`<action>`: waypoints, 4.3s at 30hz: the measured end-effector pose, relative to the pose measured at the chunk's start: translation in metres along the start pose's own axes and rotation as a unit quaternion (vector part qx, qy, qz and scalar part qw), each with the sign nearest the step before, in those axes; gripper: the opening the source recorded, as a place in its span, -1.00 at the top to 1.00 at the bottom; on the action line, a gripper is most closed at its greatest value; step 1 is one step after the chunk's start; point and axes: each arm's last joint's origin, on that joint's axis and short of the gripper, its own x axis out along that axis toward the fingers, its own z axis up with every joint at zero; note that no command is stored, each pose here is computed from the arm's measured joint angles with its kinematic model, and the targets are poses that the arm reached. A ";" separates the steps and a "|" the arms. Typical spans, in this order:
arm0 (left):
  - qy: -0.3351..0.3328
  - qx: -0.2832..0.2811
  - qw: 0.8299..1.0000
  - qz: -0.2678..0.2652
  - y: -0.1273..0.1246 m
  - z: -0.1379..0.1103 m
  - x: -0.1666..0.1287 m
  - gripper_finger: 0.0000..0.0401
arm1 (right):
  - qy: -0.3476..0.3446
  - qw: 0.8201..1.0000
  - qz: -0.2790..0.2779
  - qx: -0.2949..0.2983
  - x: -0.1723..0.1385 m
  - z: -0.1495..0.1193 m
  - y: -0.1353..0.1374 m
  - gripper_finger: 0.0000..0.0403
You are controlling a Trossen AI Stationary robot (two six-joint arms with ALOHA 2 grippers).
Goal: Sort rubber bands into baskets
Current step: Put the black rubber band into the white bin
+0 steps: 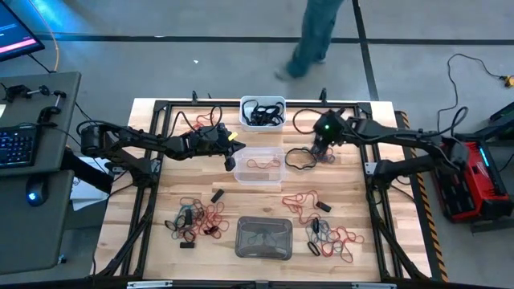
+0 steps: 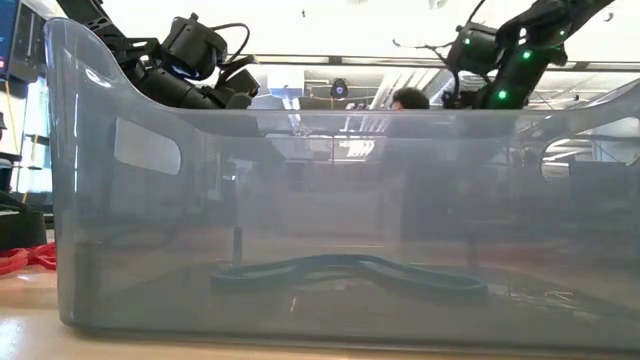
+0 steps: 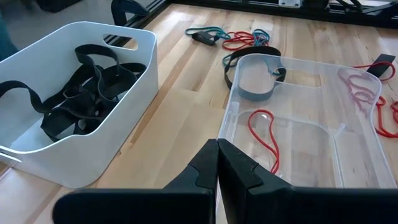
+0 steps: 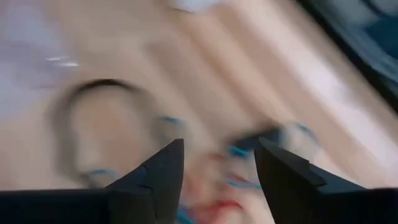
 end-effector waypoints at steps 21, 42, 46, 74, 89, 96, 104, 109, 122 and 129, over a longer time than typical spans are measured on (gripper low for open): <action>0.001 0.003 1.000 0.000 0.000 0.000 0.000 1.00 | 0.008 0.989 0.065 -0.130 0.093 -0.001 0.023 0.33; -0.001 0.001 1.000 0.006 0.004 0.000 0.000 1.00 | -0.039 0.989 0.034 -0.140 0.049 0.062 0.023 0.99; -0.001 0.001 1.000 0.007 0.004 0.000 0.000 1.00 | -0.063 0.989 0.017 -0.136 0.030 0.088 0.024 1.00; 0.012 0.001 1.000 0.003 0.004 -0.002 0.000 1.00 | 0.109 0.973 0.063 -0.192 0.113 0.043 0.023 0.32; 0.011 0.001 1.000 0.003 0.004 -0.002 0.000 1.00 | 0.076 0.979 0.062 -0.176 0.092 0.062 0.020 0.93; 0.011 0.001 1.000 0.003 0.004 -0.002 0.000 1.00 | 0.028 0.982 0.061 -0.178 0.056 0.087 0.027 0.99; 0.012 0.003 1.000 0.003 0.004 -0.002 0.000 1.00 | -0.006 0.983 0.063 -0.174 0.027 0.105 0.031 0.99; 0.015 0.002 1.000 0.003 0.004 -0.003 0.000 1.00 | 0.032 0.981 0.066 -0.181 0.034 0.092 0.031 0.84; 0.015 0.002 1.000 0.002 0.004 -0.003 0.000 1.00 | 0.118 0.973 0.064 -0.186 0.086 0.062 0.021 0.46; 0.025 0.002 1.000 0.002 0.004 -0.005 0.000 1.00 | 0.147 0.966 0.067 -0.202 0.108 0.055 0.019 0.47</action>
